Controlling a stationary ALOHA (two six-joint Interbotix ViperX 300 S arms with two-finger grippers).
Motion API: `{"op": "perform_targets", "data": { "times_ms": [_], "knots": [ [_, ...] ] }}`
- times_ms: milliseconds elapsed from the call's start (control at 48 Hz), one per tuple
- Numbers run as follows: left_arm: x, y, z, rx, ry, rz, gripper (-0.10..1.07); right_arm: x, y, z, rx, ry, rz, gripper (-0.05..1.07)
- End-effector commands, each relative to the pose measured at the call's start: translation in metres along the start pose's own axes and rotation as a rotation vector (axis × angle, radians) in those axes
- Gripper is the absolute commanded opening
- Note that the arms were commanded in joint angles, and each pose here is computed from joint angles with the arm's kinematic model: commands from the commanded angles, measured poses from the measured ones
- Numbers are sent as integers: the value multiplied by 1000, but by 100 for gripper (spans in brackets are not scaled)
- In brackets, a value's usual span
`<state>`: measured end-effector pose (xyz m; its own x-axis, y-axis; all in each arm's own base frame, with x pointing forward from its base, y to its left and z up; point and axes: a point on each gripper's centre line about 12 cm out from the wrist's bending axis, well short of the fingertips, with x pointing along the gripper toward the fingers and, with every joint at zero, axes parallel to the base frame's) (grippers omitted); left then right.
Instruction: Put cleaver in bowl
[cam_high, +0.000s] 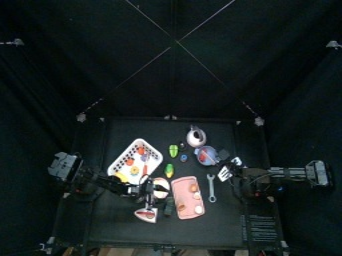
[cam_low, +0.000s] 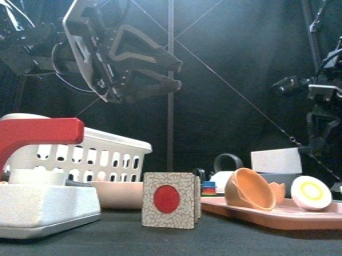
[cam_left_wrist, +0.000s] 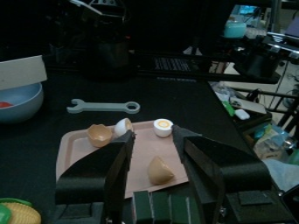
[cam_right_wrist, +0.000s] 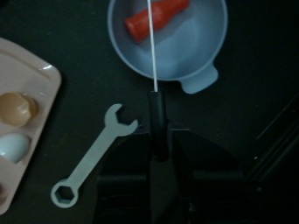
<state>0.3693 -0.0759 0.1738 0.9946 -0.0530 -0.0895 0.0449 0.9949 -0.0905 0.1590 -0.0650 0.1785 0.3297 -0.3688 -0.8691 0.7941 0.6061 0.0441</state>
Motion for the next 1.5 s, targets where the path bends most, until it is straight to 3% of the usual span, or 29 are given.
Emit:
{"op": "perform_targets", "data": {
  "times_ms": [0,354,917,1312,1479],
  "knots": [
    [4,-1,9,-1,-35,0,80,2,-3,4,21,-16,1,42],
    [5,0,7,-1,-27,2,80,4,-3,11,39,-69,39,42],
    [5,0,5,0,-21,3,80,11,-8,2,42,-41,21,42],
    [6,0,3,1,-18,3,80,17,-3,2,42,-48,53,43],
    [6,0,4,0,-22,4,80,21,-4,2,45,-31,38,48]
  ]
}}
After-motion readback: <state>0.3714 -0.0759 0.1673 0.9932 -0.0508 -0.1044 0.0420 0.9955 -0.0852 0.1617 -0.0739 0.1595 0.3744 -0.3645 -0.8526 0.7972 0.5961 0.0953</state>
